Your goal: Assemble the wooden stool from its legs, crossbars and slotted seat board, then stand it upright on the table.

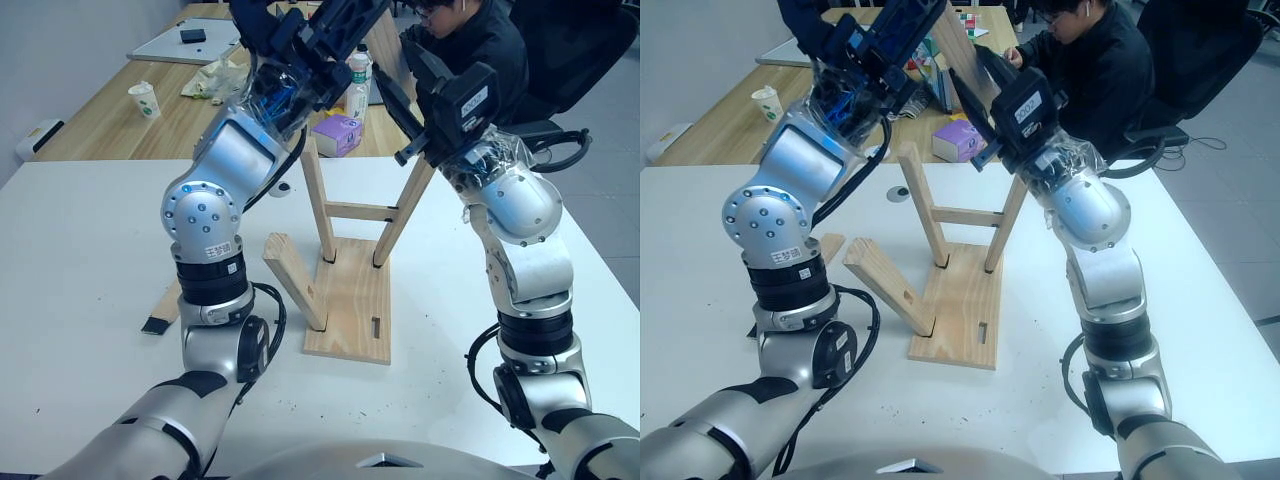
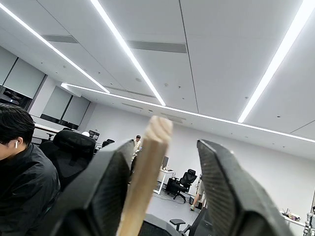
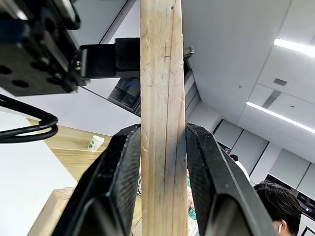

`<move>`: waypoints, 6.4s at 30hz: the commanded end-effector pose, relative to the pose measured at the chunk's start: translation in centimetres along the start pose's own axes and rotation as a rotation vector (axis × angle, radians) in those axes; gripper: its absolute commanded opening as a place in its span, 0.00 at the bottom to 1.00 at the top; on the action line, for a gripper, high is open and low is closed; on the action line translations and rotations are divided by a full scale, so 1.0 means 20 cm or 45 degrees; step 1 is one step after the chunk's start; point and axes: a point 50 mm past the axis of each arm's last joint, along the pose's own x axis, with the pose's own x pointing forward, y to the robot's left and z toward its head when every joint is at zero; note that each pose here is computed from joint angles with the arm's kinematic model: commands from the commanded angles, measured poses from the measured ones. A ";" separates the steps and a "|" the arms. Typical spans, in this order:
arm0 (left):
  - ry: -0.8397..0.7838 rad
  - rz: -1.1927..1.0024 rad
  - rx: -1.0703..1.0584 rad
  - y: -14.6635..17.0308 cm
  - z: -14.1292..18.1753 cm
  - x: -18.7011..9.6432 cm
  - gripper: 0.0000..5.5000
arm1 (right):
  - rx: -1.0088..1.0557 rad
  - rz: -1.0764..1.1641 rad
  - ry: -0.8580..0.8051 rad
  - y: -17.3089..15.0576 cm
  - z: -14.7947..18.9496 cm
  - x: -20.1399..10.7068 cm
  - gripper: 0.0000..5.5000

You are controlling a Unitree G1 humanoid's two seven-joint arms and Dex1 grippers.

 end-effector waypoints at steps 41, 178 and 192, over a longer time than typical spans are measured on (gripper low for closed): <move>0.552 1.058 0.589 0.67 0.22 -1.25 0.07 | 0.022 -0.352 0.189 -0.39 -0.08 -0.24 0.40; 1.429 1.134 0.413 0.52 -0.32 -1.66 0.46 | -0.047 -0.237 0.438 -0.20 -0.27 -0.33 0.40; 0.768 0.902 0.779 0.65 0.31 -0.90 0.37 | -0.098 -0.569 0.421 -0.58 -0.20 -0.38 0.40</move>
